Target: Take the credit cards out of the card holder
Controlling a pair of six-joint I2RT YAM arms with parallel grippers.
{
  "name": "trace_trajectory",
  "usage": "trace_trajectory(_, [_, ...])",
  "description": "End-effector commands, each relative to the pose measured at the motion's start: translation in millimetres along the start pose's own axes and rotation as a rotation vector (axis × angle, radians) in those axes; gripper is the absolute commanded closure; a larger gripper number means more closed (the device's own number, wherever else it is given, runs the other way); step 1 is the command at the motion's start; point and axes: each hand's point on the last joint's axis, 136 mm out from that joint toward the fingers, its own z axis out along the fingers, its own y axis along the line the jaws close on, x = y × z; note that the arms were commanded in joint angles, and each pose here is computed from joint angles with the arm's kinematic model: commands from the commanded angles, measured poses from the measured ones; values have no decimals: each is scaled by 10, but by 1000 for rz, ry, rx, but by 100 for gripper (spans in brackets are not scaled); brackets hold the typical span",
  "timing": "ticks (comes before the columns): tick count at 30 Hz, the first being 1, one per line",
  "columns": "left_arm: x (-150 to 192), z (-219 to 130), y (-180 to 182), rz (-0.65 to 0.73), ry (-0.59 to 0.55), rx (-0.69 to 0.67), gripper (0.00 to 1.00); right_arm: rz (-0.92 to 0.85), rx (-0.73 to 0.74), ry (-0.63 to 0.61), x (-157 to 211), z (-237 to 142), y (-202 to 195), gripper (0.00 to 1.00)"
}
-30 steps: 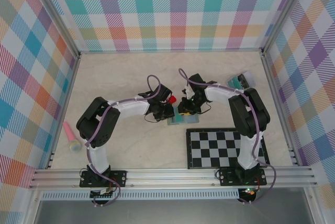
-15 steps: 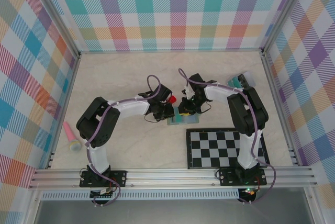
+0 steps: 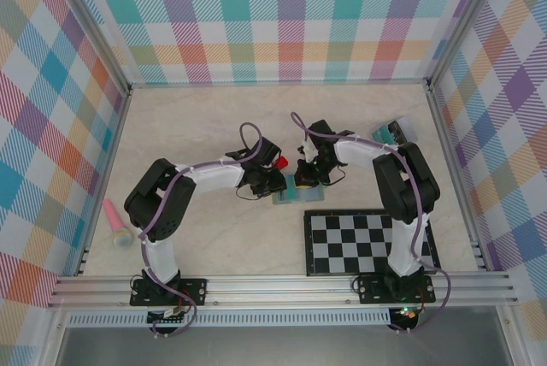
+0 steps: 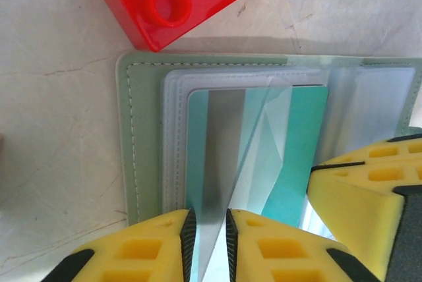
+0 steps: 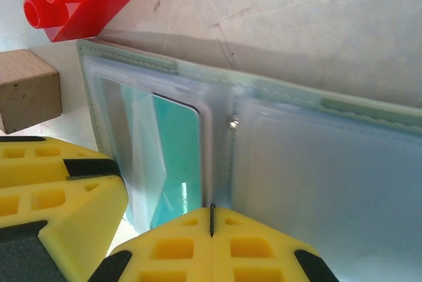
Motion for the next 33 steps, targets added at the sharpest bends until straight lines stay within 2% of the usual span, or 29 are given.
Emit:
trace_trajectory(1, [162,-14,232,-6,28,-84,76,-17,30,-27,34,-177,-40,100])
trace_trajectory(9, [140,-64,123,0,24,-43,77,-16,-29,-8,40,-175,42,99])
trace_trajectory(15, [179,7,118,-12,50,-29,81,-39,-121,56,130,-56,203,82])
trace_trajectory(20, [248,20,101,-46,75,0,81,-19,-93,85,165,52,128,78])
trace_trajectory(27, [254,18,125,-49,74,-7,81,-15,-62,110,200,133,57,79])
trace_trajectory(33, [251,27,123,-49,73,-7,81,-27,-109,120,223,142,137,82])
